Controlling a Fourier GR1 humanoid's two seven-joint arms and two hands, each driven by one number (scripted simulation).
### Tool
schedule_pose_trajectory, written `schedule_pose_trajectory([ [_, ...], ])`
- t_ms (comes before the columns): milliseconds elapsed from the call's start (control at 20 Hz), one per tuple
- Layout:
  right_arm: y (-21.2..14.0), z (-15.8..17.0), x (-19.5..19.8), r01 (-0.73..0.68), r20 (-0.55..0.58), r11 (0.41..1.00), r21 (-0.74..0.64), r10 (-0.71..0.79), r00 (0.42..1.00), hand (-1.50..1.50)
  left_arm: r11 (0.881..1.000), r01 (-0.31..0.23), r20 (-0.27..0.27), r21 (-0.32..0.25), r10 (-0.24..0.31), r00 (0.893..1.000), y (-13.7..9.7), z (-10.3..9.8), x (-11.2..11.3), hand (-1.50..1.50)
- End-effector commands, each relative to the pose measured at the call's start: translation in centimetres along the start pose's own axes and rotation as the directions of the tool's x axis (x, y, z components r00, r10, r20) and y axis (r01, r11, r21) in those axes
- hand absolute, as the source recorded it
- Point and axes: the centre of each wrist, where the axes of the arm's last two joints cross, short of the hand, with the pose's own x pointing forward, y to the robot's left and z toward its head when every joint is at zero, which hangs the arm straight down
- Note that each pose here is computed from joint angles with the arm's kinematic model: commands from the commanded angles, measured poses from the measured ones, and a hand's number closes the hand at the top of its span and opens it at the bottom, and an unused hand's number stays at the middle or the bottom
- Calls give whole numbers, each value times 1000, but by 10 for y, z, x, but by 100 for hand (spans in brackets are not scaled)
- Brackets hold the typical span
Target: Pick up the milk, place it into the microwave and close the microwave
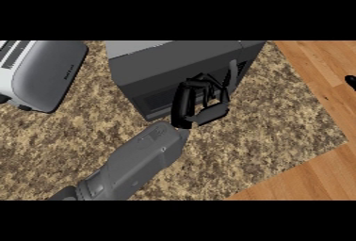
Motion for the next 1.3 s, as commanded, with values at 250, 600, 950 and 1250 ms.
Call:
schedule_pose_trajectory([
  [250, -3, -2, 6, 16, 8, 1000, 12, -16, 1000, -150, 999, 24, -19, 44, -23, 1000, 8, -22, 2, 150],
  [600, -4, -6, 13, 19, -2, 998, 52, -19, 1000, -150, 1000, 24, 23, 7, -24, 999, 6, -19, 0, 150],
  [950, -1, -12, 12, 70, 23, 991, 117, -73, 997, -150, 986, 165, -48, 25, -164, 985, 13, -19, -10, 150],
  [1250, -2, -9, 21, 72, 21, 989, 131, -75, 997, -150, 975, 191, -146, 110, -175, 974, 24, -11, -22, 150],
])
